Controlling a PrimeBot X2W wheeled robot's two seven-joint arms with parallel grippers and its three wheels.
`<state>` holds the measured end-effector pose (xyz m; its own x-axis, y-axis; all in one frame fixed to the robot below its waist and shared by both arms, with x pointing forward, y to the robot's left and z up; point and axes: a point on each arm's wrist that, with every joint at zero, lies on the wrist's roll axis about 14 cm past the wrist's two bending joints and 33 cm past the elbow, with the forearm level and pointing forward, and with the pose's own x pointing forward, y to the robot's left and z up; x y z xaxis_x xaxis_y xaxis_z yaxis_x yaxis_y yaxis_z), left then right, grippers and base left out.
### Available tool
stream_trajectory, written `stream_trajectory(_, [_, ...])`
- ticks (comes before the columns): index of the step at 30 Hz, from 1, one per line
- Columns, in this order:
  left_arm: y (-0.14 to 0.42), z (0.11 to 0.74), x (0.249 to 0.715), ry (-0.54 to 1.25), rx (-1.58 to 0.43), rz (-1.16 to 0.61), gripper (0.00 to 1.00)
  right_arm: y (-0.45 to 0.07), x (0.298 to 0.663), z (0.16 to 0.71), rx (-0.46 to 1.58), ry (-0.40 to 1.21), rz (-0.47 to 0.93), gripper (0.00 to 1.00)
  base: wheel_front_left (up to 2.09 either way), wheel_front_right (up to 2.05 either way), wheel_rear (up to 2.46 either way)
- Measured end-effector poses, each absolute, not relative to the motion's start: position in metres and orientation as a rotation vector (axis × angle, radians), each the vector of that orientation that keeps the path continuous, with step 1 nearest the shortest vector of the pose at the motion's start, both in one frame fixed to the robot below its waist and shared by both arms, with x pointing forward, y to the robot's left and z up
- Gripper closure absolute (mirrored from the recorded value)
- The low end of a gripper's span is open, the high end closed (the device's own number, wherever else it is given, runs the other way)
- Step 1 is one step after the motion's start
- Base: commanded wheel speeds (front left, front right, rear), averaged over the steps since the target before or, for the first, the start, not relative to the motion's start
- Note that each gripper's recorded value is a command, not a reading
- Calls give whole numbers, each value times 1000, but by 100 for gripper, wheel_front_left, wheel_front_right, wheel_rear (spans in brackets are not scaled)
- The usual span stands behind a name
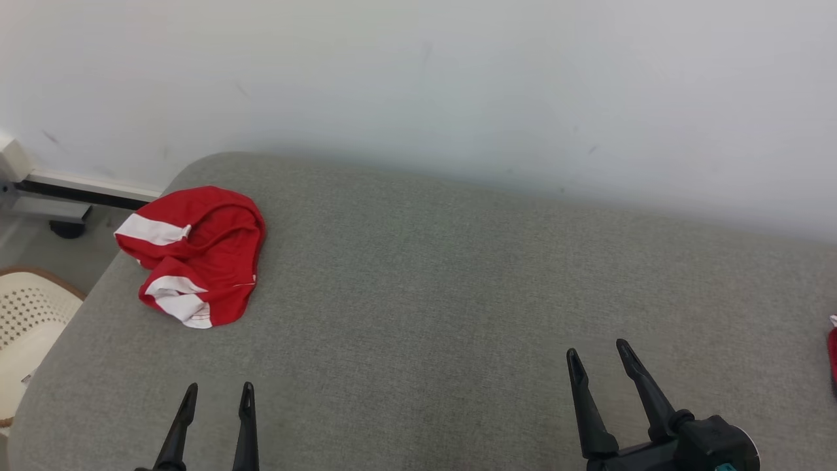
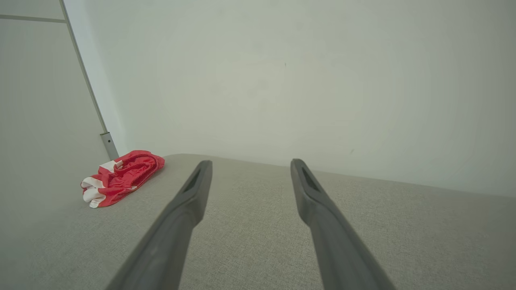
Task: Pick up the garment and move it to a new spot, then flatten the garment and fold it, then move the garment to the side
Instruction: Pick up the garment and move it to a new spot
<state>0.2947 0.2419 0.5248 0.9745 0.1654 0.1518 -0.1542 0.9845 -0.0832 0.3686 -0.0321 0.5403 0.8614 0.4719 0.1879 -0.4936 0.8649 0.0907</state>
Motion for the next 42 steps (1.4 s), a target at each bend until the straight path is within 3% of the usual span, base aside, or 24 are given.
stream_trajectory(15, [266,521,273,-152,-70,254,0,-4,371,532,146,-129,592,0,0,0,0])
stream_trajectory(27, [269,524,282,-156,-77,258,0,-4,372,523,146,-106,590,0,0,0,0])
stream_trajectory(32, [296,559,330,-233,-36,262,0,-1,392,516,123,-101,591,0,0,0,0])
stream_trajectory(42, [329,552,413,-109,-40,214,0,-7,422,492,76,-70,564,0,0,0,0])
